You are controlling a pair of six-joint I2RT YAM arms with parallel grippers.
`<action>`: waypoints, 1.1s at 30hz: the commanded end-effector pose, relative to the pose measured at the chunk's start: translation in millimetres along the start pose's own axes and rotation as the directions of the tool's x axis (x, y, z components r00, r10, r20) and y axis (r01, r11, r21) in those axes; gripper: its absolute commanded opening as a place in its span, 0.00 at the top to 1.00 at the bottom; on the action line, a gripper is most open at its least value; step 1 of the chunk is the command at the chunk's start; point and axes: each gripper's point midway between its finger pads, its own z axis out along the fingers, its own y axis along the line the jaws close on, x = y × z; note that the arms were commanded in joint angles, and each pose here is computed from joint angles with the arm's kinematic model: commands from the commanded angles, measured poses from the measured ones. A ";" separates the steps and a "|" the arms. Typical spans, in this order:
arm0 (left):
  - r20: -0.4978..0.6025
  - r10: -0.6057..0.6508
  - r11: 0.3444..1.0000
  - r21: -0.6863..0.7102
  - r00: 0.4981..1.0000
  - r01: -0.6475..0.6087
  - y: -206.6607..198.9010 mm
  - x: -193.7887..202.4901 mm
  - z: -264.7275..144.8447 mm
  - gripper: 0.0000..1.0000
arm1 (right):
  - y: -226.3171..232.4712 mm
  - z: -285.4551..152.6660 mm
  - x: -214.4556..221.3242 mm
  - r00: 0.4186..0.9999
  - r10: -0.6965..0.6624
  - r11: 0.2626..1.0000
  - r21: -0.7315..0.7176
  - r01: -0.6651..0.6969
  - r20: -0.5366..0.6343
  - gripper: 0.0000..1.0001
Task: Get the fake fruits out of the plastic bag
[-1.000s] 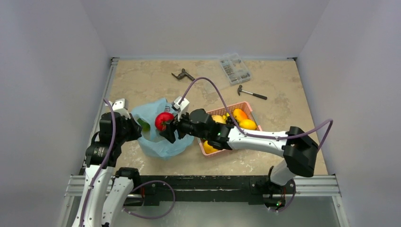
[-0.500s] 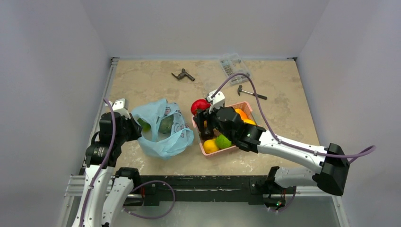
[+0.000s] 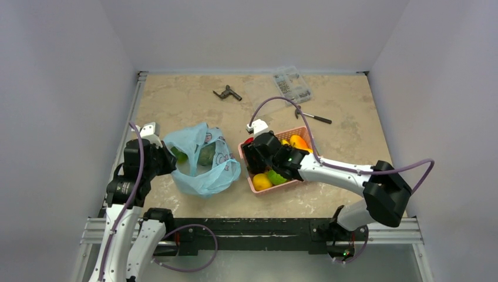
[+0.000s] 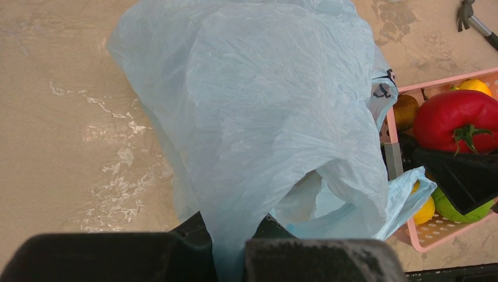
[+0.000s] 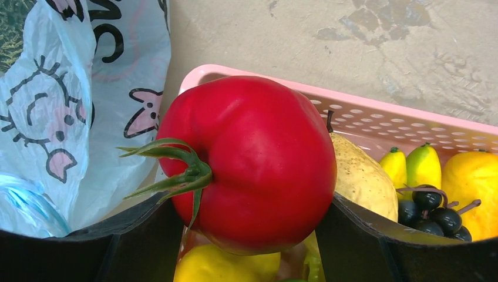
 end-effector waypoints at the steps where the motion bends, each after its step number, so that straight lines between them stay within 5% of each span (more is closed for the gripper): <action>1: 0.027 -0.005 1.000 0.025 1.000 0.004 -6.3 -8.9 -0.9 1.00 | 4.0 -2.4 -5.3 1.000 -0.010 1.000 -0.008 0.010 -0.028 0.85; 18: 0.010 -0.005 1.000 0.029 1.000 0.005 -7.2 -6.9 2.1 1.00 | -7.3 -3.6 3.8 0.998 -0.035 0.998 0.041 0.037 -0.048 0.06; 33: -0.012 -0.006 0.999 0.034 1.000 0.006 -8.3 -4.7 5.5 1.00 | 49.8 -46.2 -77.9 0.984 -0.006 0.991 -0.133 0.030 0.178 0.02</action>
